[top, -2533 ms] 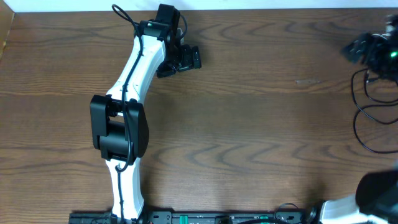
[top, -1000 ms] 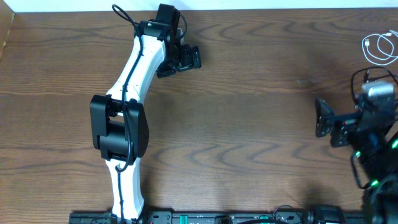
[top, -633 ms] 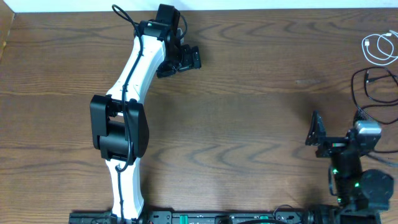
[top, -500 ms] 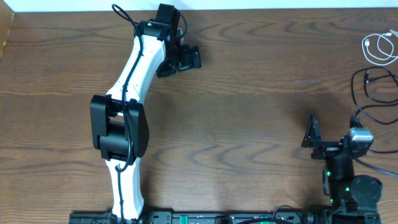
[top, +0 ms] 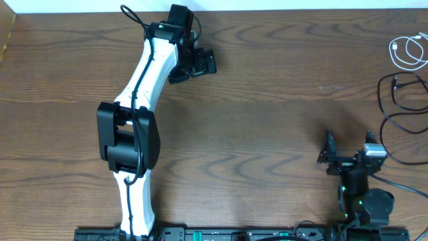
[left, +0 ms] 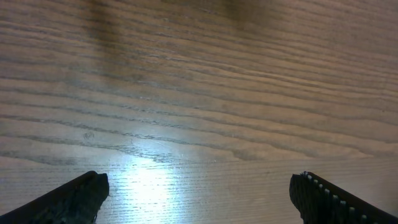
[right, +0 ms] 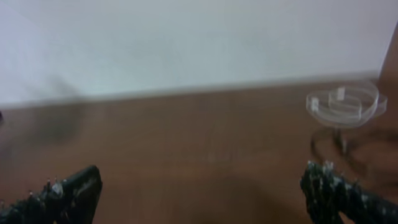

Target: Untangle cables

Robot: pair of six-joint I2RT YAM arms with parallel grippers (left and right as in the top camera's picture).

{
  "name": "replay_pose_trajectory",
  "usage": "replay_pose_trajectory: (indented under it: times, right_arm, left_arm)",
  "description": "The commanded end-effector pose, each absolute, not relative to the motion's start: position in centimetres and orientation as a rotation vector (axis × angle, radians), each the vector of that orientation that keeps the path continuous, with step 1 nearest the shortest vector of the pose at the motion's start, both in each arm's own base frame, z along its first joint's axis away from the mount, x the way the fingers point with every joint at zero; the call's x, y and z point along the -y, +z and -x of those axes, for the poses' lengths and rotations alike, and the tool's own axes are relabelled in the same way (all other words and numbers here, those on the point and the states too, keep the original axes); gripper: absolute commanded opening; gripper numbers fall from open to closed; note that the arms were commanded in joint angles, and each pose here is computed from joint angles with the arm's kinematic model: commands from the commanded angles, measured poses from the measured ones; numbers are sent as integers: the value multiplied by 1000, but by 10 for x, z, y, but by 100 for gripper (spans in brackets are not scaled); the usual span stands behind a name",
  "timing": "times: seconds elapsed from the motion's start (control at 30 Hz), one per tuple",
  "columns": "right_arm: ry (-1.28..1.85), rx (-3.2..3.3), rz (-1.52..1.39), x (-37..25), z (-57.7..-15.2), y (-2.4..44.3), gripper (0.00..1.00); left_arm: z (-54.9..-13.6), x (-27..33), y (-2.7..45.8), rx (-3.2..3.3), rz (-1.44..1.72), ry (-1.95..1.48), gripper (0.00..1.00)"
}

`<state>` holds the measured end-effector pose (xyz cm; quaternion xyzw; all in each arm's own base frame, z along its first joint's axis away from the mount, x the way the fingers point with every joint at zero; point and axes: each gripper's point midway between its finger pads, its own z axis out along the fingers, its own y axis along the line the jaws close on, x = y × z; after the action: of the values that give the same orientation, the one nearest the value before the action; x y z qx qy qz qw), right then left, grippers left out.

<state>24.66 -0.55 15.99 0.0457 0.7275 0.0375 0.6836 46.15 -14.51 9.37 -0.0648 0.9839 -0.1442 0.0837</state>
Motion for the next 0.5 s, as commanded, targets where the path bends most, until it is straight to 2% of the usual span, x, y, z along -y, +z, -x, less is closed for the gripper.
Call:
replay_pose_trajectory:
  times: [0.0, 0.47]
  right_arm:
    - [87, -1639, -119, 6, -246, 157, 99]
    - [86, -1643, -119, 7, -246, 156, 99]
  left_arm:
    - [-460, 144, 86, -2955, 200, -415, 98]
    - [-460, 144, 86, -2955, 201, -415, 98]
